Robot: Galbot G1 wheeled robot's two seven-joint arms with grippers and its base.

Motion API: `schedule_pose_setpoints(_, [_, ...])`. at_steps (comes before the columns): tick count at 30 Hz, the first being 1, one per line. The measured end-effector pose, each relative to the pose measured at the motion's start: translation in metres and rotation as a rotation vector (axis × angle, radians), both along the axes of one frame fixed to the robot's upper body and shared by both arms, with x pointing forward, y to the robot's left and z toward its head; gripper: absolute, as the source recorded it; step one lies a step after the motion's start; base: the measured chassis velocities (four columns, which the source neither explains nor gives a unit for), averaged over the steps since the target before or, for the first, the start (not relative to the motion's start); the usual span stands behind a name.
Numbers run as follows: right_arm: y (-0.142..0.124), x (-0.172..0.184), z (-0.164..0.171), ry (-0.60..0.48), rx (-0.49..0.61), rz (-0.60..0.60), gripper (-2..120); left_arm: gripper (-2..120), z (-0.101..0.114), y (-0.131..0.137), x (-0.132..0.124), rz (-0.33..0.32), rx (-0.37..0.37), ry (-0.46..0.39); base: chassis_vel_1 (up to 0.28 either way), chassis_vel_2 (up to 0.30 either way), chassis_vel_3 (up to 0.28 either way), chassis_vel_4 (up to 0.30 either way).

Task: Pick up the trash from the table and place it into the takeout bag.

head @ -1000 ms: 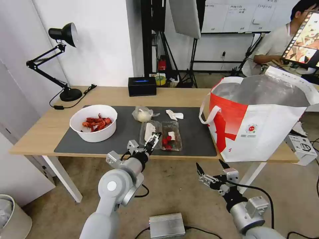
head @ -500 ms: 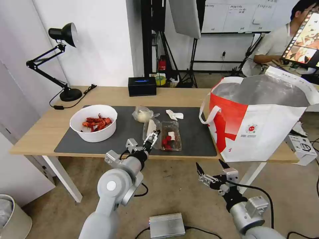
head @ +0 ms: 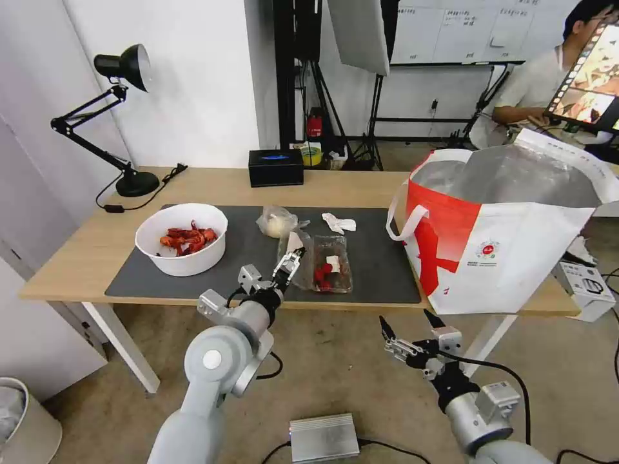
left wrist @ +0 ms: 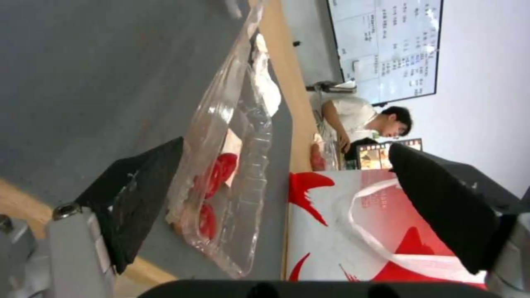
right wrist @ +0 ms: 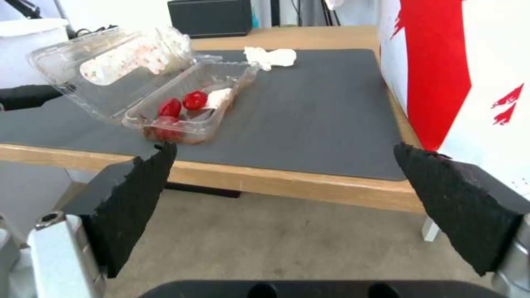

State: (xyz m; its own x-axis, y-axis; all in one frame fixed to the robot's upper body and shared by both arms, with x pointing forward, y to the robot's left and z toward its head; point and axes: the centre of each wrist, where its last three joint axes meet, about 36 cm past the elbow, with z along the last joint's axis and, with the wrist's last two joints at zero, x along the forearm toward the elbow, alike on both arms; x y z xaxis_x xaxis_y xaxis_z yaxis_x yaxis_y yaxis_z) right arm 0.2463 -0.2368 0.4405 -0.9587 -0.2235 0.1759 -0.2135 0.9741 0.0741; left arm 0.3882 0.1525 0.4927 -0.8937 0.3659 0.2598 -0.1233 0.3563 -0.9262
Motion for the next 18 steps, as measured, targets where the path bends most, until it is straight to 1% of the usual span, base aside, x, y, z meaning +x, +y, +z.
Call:
schedule_pose_setpoints(9, [-0.0005,-0.0007,0.0009,-0.002,-0.002,-0.001,100,100,0.0022,-0.0012,-0.0015,-0.002,-0.013,-0.008,0.0,0.0,0.0,0.0])
schedule_pose_setpoints(18, [0.0028,-0.001,0.0003,-0.003,-0.003,0.0,100,100,0.0026,-0.0085,-0.0026,-0.018,-0.035,-0.005,0.0,0.0,0.0,0.0])
